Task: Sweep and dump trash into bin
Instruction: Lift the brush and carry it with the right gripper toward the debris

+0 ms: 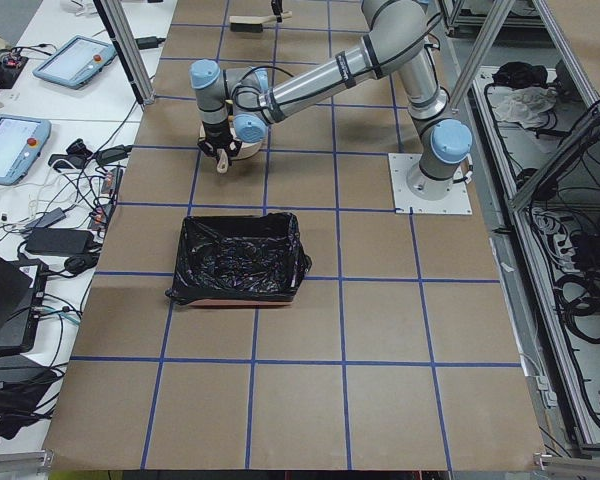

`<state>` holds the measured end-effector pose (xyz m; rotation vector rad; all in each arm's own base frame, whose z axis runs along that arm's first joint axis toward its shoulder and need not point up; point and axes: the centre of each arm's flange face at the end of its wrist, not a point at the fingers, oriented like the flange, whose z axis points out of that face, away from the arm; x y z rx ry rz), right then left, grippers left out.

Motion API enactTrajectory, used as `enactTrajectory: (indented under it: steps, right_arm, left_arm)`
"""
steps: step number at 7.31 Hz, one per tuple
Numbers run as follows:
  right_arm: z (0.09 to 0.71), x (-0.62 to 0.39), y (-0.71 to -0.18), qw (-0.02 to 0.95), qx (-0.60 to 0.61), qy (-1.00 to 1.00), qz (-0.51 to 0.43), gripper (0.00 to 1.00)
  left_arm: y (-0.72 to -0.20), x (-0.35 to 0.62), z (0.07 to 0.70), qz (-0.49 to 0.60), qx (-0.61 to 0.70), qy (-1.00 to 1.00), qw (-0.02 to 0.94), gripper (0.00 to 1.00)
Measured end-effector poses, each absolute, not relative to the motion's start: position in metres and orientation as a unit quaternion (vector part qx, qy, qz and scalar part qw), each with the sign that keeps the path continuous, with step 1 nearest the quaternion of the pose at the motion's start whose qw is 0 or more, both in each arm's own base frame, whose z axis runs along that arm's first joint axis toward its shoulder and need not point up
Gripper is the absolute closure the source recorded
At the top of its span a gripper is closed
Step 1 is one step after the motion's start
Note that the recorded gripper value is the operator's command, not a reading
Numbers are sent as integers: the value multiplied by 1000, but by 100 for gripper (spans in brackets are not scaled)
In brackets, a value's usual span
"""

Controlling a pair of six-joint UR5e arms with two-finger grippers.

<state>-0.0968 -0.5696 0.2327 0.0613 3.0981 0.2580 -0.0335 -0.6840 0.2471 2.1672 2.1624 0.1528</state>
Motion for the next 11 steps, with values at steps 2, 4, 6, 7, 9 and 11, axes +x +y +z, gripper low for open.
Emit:
enactTrajectory:
  steps: [2, 4, 6, 7, 9, 11]
  right_arm:
    - [235, -96, -571, 15, 15, 996, 82, 100]
    - [238, -85, -573, 13, 0, 997, 78, 100]
    - [246, -38, -581, 13, -30, 997, 69, 100]
    - [250, -4, -586, 20, -34, 997, 62, 100]
    - [255, 69, -588, 29, -23, 998, 54, 100]
    - [259, 123, -586, 39, 4, 998, 51, 100]
  left_arm:
    - [-685, -32, 248, 49, 707, 704, 39, 82]
    - [-688, -25, 250, 46, 707, 705, 42, 82]
    - [-688, -23, 249, 46, 705, 706, 42, 82]
    - [-689, -23, 249, 46, 704, 707, 42, 82]
    - [-689, -23, 248, 47, 702, 709, 43, 82]
    - [-689, -24, 248, 49, 701, 710, 44, 82]
